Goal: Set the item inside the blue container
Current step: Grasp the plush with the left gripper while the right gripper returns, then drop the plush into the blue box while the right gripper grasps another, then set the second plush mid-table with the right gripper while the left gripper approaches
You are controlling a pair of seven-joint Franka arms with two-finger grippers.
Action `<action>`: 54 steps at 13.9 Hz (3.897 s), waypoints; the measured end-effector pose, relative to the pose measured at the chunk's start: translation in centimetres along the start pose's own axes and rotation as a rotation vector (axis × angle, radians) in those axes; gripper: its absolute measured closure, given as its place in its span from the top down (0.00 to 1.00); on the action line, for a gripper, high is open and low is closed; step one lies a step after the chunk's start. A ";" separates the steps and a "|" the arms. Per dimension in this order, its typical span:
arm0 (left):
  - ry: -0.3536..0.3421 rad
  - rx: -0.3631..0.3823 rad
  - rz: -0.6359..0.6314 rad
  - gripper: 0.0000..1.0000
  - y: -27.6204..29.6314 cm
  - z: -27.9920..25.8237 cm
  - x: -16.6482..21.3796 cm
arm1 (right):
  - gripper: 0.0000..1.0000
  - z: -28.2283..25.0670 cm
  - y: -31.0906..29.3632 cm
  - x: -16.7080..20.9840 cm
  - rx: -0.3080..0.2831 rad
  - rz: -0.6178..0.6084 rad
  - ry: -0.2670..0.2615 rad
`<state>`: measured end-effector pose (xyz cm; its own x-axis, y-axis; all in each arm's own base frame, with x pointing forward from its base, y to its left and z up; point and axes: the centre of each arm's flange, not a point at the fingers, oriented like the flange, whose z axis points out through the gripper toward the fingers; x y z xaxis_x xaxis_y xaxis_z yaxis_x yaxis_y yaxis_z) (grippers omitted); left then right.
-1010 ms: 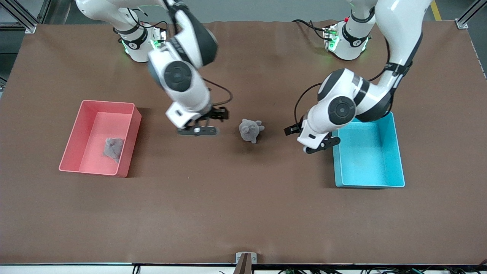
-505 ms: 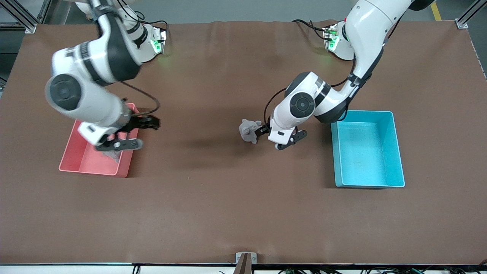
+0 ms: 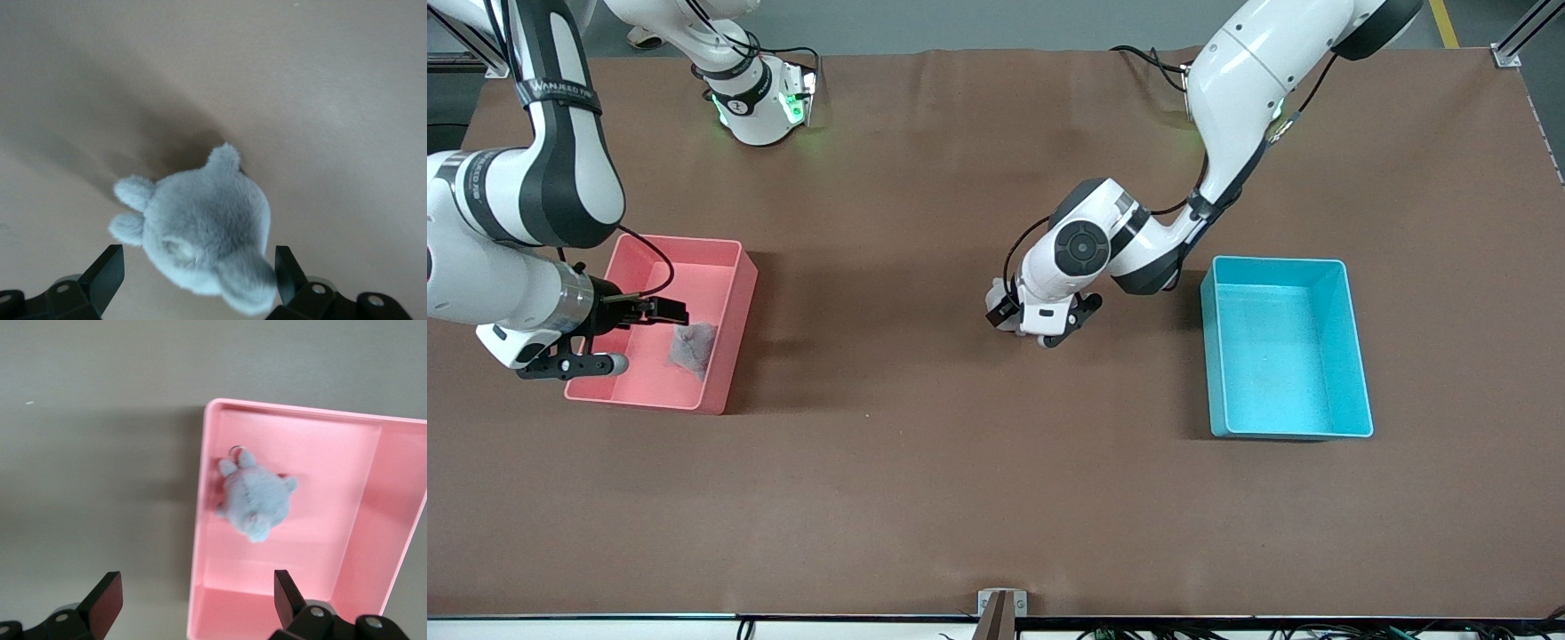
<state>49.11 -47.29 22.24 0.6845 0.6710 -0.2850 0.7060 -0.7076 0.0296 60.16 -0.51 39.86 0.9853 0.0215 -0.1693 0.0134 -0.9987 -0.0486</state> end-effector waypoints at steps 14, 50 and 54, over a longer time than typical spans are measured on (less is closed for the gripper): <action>0.081 0.021 0.003 0.28 0.0 2.0 -0.7 | 1.00 13.7 4.0 -0.5 -0.046 -0.007 0.021; 0.242 0.170 0.291 1.00 -11.8 -32.1 25.3 | 0.15 -7.2 -19.8 -3.7 -0.031 -0.016 -0.173; 0.228 0.178 0.296 1.00 -11.7 -31.6 25.0 | 0.15 -3.0 -38.4 -8.2 0.059 0.117 -0.109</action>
<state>63.71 -15.22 45.01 0.8903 0.4500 -0.0691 0.4433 -0.8914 -0.0937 52.04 37.53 46.03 0.9552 -0.0868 -0.2830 -0.1136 -0.9903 -0.0795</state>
